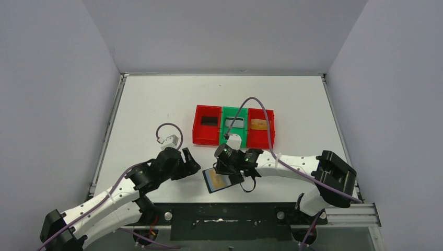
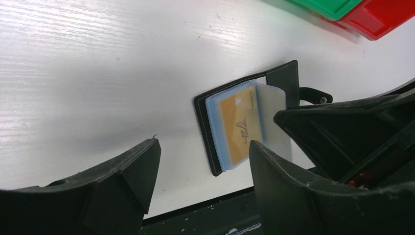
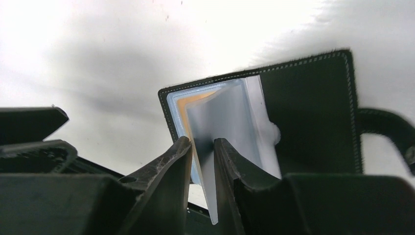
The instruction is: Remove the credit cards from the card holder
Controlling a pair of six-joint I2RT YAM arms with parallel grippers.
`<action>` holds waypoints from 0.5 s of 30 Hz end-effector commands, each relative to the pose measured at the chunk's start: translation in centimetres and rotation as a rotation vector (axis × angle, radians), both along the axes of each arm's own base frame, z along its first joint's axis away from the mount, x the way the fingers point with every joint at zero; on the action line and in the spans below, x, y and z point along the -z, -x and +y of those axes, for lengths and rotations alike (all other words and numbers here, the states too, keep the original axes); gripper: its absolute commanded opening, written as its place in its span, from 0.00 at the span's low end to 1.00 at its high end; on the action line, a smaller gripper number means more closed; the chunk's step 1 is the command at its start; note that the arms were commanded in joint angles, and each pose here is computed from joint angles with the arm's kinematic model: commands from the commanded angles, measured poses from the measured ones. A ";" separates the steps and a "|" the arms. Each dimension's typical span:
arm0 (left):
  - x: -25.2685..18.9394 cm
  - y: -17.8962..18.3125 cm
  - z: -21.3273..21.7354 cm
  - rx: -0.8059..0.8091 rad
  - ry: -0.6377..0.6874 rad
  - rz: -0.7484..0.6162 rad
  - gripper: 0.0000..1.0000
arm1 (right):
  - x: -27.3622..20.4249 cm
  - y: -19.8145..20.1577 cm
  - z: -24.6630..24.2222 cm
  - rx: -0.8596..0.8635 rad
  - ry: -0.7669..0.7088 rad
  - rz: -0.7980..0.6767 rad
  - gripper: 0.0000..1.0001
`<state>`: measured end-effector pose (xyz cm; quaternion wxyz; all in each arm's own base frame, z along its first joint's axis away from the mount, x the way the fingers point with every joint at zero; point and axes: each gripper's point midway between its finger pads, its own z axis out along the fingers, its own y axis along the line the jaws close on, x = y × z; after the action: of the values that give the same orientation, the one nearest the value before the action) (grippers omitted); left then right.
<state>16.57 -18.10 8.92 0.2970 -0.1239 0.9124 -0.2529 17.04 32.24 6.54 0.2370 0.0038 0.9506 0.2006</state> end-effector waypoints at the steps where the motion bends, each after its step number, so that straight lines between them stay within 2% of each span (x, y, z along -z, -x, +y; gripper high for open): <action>1: -3.1 -1.4 -1.5 0.020 0.067 -0.077 0.66 | -1.6 -2.2 -3.3 0.070 0.131 -0.078 0.27; 6: -2.9 -1.4 -1.9 0.036 0.066 -0.070 0.66 | 0.3 -2.5 -6.3 0.077 0.261 -0.046 0.27; 15: -2.4 -1.1 -2.6 0.081 0.066 -0.051 0.66 | 2.9 -1.2 -8.6 0.119 0.319 0.022 0.29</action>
<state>16.37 -18.85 8.21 0.2805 -0.1040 0.9199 -0.2536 18.35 25.13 4.34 0.2326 0.0123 0.9708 0.0579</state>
